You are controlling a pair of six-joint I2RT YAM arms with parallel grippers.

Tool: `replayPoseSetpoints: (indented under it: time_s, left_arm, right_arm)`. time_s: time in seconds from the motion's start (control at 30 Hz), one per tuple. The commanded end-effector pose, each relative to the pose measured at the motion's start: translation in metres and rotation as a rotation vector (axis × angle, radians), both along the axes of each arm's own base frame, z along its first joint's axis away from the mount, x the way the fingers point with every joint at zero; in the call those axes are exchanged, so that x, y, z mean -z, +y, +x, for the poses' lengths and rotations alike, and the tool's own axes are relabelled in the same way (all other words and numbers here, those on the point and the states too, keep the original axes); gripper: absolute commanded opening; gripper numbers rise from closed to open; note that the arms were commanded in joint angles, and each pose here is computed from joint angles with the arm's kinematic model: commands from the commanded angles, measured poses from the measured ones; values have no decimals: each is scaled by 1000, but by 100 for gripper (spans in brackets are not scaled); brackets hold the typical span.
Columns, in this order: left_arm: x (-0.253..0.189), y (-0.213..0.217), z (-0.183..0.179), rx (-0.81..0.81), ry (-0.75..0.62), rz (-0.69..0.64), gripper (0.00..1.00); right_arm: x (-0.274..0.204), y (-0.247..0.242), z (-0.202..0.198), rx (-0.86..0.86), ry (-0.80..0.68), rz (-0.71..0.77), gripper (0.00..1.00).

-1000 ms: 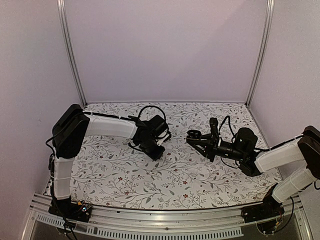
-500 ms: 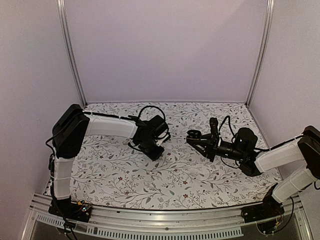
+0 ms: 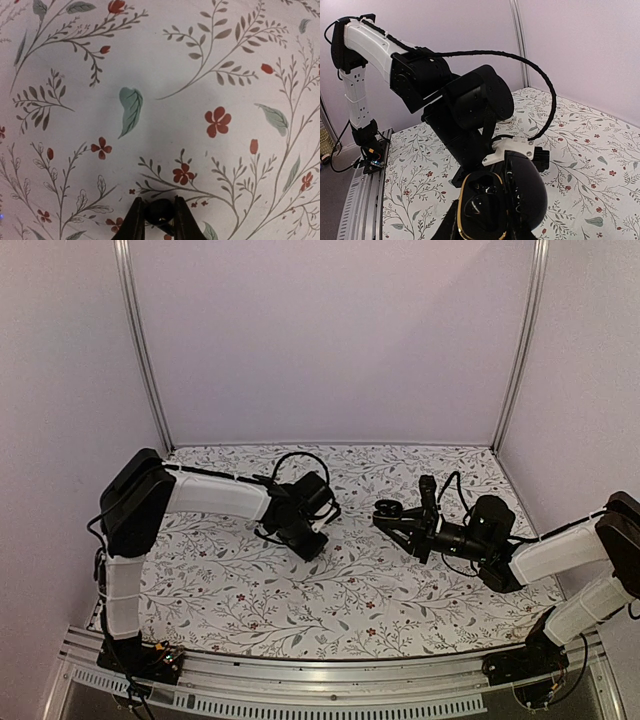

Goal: Insert the wireless bluetooth earbuds into the charging case
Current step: Pick up the left earbud from the center of the board.

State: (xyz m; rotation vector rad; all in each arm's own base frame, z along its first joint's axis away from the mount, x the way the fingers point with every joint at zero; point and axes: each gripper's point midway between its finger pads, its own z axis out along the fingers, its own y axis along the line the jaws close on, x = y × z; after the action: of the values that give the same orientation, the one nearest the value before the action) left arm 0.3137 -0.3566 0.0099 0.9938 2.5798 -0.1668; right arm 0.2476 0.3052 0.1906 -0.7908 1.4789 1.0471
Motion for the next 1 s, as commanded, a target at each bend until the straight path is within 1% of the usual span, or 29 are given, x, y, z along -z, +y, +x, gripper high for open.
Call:
replayPoseSetpoints:
  time_s: [0.0, 0.1, 0.27, 0.37, 0.43, 0.57, 0.7, 0.8, 0.97]
  left_arm:
    - [-18, 2, 7, -14, -74, -38, 11]
    - [-34, 3, 13, -34, -123, -76, 11]
    - [-74, 6, 24, -63, -243, -177, 10]
    - [-104, 7, 25, -64, -325, -262, 10]
    - [-136, 3, 24, -50, -399, -352, 10]
    - [-192, -4, 13, 5, -530, -525, 10]
    - [-233, -11, -7, 86, -620, -656, 10]
    - [-252, -20, -22, 157, -660, -701, 10]
    - [-266, -34, -38, 225, -695, -736, 10]
  right_arm:
    - [-4, -4, 5, 18, -11, 3, 0]
    - [-3, -4, 5, 19, -5, 4, 0]
    - [-3, -3, 4, 5, 2, 7, 0]
    - [-4, -1, 3, -8, 7, 12, 0]
    - [-5, 0, 2, -20, 6, 15, 0]
    - [-7, 5, -3, -65, -3, 21, 0]
    - [-9, 10, -3, -93, -4, 24, 0]
    - [-10, 13, -2, -109, 9, 29, 0]
    - [-12, 16, -2, -123, 43, 45, 0]
